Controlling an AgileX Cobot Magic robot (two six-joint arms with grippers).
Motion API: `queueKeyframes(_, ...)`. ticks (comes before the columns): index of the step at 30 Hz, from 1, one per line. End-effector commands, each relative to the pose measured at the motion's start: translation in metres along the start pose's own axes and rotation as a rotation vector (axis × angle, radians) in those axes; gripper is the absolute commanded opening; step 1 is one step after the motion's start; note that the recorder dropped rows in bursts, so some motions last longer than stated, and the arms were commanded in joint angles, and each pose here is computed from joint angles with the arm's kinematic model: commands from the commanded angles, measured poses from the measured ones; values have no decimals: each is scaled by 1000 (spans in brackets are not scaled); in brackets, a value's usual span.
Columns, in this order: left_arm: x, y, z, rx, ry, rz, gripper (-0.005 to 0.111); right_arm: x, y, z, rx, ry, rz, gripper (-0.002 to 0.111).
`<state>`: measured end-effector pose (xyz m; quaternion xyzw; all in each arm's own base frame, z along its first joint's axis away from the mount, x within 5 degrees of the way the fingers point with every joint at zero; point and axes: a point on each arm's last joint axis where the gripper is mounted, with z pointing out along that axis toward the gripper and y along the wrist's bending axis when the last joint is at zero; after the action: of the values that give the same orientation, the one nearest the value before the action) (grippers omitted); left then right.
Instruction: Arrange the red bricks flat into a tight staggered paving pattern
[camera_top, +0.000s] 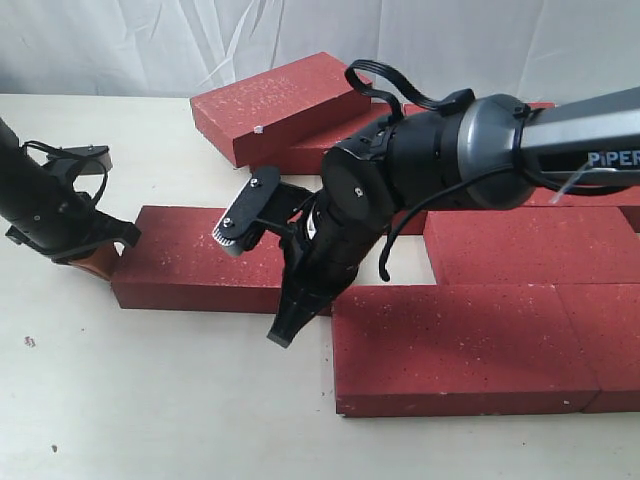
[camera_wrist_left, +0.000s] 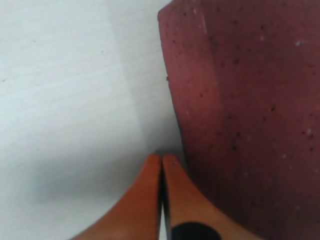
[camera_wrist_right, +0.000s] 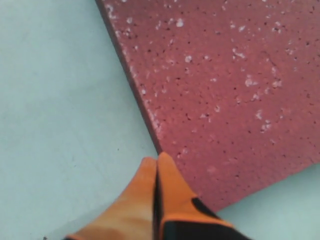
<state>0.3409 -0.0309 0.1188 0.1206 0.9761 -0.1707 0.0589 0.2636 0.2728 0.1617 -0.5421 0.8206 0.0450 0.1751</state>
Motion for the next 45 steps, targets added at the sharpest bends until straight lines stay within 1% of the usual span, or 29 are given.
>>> queueKeyframes(1,2,1,-4,-7,11,10,0,1,-1,0,10,9,-22,-1)
queueKeyframes(4,3,1,-4,-4,20,13,0,2,-1,0,7,17,-21,-1)
queueKeyframes(10,8,3,8,17,54,-15,0,-5,4,-12,-51,-51,89,-1)
queueKeyframes(15,7,2,10,38,54,-35,0,-9,5,-27,-57,-93,111,-1)
queueKeyframes(20,7,0,10,55,53,-48,0,-13,6,-45,-106,-159,209,-1)
queueKeyframes(25,6,-2,10,79,43,-71,0,-14,-1,-63,-109,-212,289,-1)
queueKeyframes(30,8,-4,10,98,64,-73,0,-9,-15,-70,-97,-225,382,-1)
queueKeyframes(33,8,-5,9,113,68,-82,0,-6,-20,-70,-96,-223,404,-1)
queueKeyframes(40,10,-8,10,148,86,-98,0,-5,-23,-70,-95,-225,417,-1)
queueKeyframes(45,12,-3,10,102,107,-60,0,-5,-23,-68,-96,-218,415,-1)
